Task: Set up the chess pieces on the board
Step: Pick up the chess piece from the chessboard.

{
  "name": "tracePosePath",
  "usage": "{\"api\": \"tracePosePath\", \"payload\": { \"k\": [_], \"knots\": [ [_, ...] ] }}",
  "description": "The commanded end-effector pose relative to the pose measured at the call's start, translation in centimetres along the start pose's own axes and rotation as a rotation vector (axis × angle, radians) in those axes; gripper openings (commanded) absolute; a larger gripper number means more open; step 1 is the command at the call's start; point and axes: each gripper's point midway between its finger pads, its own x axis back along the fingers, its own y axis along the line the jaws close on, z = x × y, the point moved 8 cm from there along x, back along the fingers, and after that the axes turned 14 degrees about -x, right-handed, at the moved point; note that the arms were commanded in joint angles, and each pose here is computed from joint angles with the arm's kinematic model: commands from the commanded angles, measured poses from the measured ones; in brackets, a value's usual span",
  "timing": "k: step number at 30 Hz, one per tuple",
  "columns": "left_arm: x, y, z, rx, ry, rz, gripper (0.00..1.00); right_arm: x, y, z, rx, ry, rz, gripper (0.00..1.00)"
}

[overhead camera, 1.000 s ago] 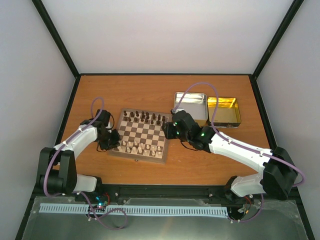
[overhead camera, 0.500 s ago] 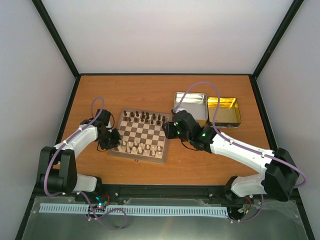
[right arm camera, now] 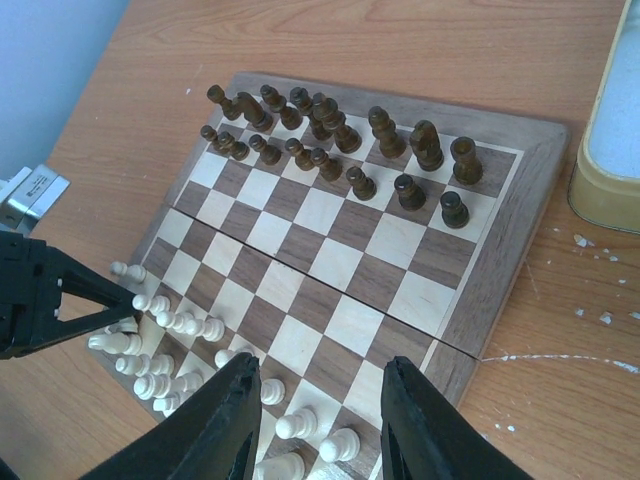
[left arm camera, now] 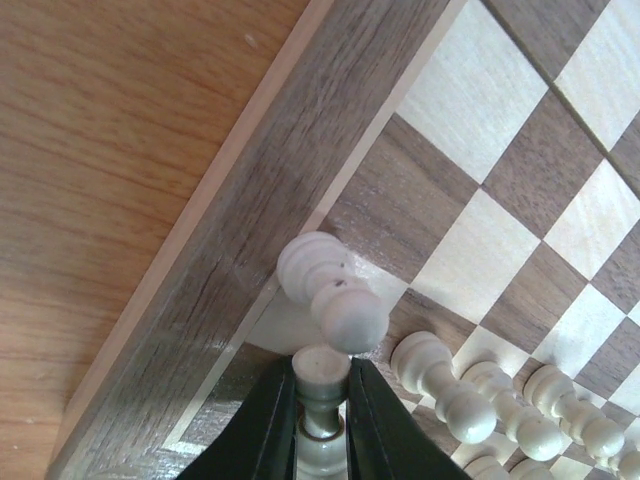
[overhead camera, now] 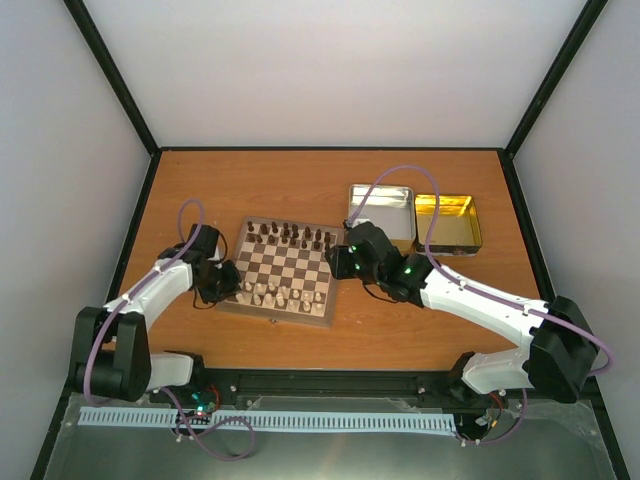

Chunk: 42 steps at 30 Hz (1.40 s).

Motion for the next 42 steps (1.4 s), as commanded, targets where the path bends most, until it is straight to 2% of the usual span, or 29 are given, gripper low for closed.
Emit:
{"api": "tracePosePath", "payload": {
  "k": [1, 11, 18, 23, 27, 30, 34, 37, 42],
  "knots": [
    [0.0, 0.3, 1.1, 0.043, 0.031, -0.014, 0.01, 0.5, 0.1, -0.4, 0.000, -0.034, -0.021, 0.34],
    [1.6, -0.2, 0.7, 0.088, -0.043, 0.021, 0.01, 0.3, 1.1, 0.2, 0.053, 0.010, -0.089, 0.35],
    [1.0, -0.3, 0.8, 0.111, -0.041, 0.046, 0.01, -0.6, 4.0, 1.9, 0.192, 0.082, -0.153, 0.35],
    [2.3, 0.1, 0.2, 0.149, -0.135, -0.014, 0.01, -0.9, 6.5, 3.6, 0.283, 0.114, -0.204, 0.35],
    [2.7, -0.6, -0.2, 0.166, -0.165, 0.054, 0.01, -1.2, 6.9, 4.1, 0.274, 0.123, -0.209, 0.35],
    [3.1, -0.5, -0.2, 0.176, -0.181, 0.046, 0.01, -1.1, 6.9, 4.0, 0.272, 0.118, -0.206, 0.35],
    [4.8, -0.1, -0.3, 0.194, -0.260, -0.004, 0.01, -1.0, 6.9, 4.0, 0.272, 0.115, -0.203, 0.35],
    [6.6, -0.5, -0.5, 0.166, -0.326, 0.014, 0.01, -0.9, 7.1, 3.9, 0.267, 0.112, -0.209, 0.35],
    [8.6, -2.6, -1.2, -0.013, -0.396, 0.168, 0.01, -0.4, 8.3, 3.2, 0.261, 0.086, -0.268, 0.36]
  ]
}}
